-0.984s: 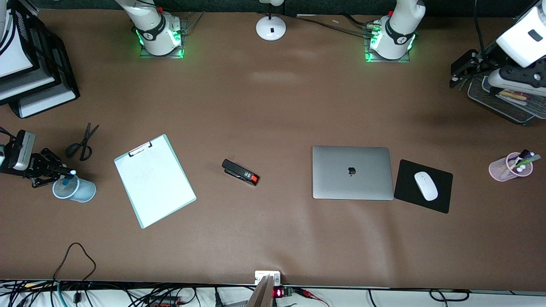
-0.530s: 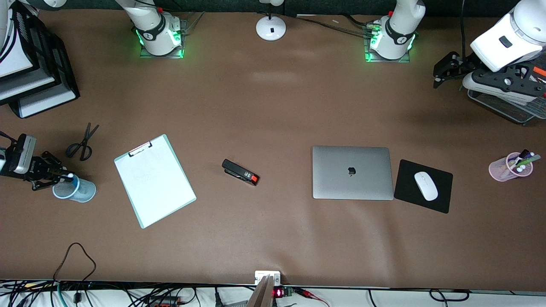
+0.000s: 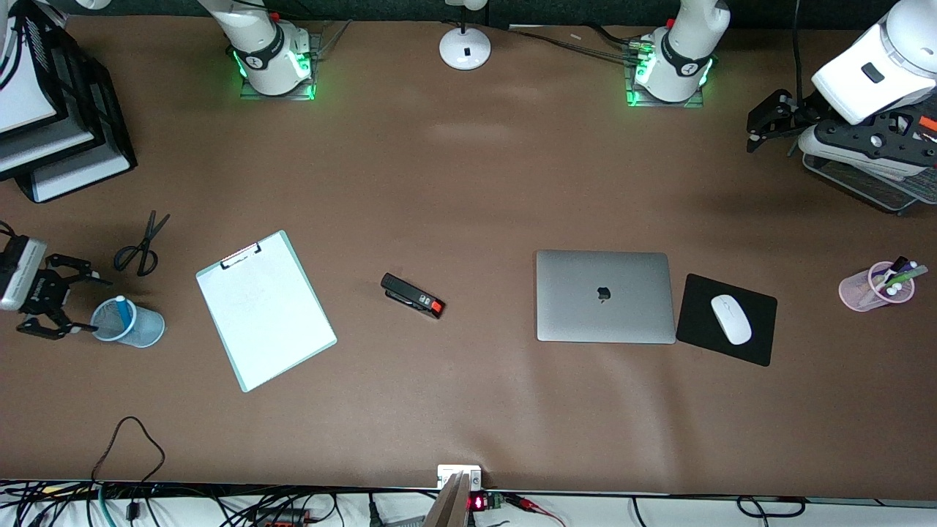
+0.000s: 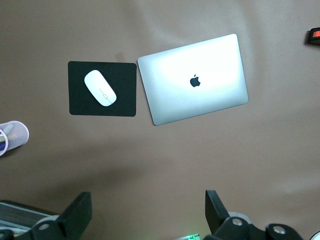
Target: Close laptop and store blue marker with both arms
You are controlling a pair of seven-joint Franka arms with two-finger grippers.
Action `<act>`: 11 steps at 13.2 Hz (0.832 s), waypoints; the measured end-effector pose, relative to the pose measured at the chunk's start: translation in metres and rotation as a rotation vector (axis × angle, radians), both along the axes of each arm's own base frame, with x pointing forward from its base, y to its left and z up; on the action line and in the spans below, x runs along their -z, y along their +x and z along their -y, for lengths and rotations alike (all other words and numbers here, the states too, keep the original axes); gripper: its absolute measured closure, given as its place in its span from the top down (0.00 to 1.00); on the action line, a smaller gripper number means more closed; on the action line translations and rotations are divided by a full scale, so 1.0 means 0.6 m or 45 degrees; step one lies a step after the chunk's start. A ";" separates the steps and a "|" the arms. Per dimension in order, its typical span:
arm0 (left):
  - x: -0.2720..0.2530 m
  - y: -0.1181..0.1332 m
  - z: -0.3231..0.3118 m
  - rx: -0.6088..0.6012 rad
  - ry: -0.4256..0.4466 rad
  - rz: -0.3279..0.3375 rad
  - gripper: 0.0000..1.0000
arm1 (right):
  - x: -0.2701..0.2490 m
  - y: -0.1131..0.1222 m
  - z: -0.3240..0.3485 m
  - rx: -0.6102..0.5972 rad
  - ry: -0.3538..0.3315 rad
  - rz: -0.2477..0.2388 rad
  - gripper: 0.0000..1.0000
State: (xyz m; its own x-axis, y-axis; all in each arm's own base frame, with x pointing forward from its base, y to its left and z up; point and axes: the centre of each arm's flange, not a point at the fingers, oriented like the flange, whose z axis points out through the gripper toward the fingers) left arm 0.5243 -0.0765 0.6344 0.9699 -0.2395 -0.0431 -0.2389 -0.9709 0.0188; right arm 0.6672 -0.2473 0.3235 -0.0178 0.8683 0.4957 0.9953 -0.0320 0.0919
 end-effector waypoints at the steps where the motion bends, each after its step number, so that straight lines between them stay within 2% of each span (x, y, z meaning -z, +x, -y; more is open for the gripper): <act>1: 0.000 0.000 -0.001 -0.001 0.000 0.000 1.00 | -0.028 0.004 -0.017 0.051 0.003 -0.028 1.00; 4: 0.000 0.000 -0.003 -0.004 0.000 -0.001 1.00 | -0.133 0.010 -0.088 0.220 -0.053 -0.135 1.00; 6: 0.001 0.001 -0.004 -0.006 0.000 -0.001 1.00 | -0.208 0.003 -0.146 0.314 -0.100 -0.188 1.00; 7: 0.001 0.001 -0.005 -0.007 0.000 -0.001 1.00 | -0.238 -0.007 -0.177 0.371 -0.113 -0.237 1.00; 11: 0.005 0.002 -0.007 -0.010 0.001 -0.007 1.00 | -0.300 -0.059 -0.262 0.712 -0.129 -0.534 1.00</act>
State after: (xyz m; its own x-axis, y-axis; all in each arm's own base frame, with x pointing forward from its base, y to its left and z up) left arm 0.5253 -0.0721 0.6316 0.9716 -0.2315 -0.0488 -0.2308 -0.9728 0.0198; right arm 0.6316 -0.0904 0.5034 0.6193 0.7336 0.2797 0.7842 -0.5605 -0.2661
